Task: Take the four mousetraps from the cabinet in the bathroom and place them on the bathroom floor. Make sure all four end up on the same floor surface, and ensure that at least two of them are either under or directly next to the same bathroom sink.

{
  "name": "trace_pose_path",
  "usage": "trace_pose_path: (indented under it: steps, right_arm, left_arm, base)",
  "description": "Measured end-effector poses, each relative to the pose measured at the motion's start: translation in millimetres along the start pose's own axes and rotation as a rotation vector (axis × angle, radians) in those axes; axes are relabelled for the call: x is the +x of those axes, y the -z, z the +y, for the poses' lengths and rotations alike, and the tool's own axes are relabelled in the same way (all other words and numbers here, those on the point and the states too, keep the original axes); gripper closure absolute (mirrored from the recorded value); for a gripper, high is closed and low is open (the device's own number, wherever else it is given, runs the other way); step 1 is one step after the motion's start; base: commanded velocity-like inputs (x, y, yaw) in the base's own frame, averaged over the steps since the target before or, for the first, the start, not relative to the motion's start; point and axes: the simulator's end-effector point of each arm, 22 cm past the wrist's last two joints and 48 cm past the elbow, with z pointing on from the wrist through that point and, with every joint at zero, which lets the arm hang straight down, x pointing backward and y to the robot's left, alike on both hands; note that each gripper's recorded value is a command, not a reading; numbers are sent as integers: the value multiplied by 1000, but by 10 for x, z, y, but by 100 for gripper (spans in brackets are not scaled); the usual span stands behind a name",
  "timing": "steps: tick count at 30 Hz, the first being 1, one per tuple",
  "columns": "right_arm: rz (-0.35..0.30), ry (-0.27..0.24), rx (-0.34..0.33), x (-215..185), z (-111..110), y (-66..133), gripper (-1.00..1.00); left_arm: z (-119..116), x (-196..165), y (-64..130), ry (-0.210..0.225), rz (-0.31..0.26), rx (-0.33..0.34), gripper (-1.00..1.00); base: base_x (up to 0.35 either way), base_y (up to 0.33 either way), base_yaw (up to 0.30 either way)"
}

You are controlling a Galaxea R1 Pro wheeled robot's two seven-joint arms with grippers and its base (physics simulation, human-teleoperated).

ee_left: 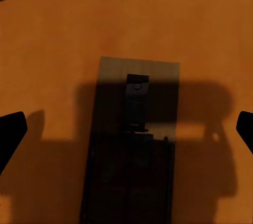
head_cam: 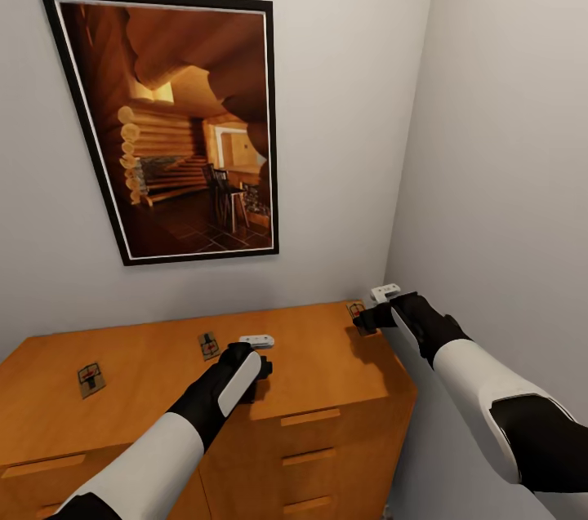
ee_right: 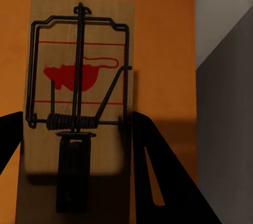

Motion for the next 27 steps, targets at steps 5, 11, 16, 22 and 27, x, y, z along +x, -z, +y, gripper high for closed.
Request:
trace_pose_path:
  steps: [5,11,16,22,27]
  right_arm:
    - [0,0,0,0,-1,0,100]
    - [0,0,0,-2,0,0,100]
    - [-1,-1,-2,-3,4,1,100]
    - [0,-1,0,-1,1,0,100]
    - [0,0,1,18,-3,-43,100]
  left_arm:
    - [1,0,0,0,0,0,-100]
    - [3,-1,0,0,0,0,-100]
    - [4,-1,-1,0,0,0,-100]
    - [-3,0,1,0,0,0,-100]
    - [-10,14,-44,0,0,1,-100]
  base:
    - [0,0,0]
    - [0,0,0]
    - [0,0,0]
    - [0,0,0]
    - [0,0,0]
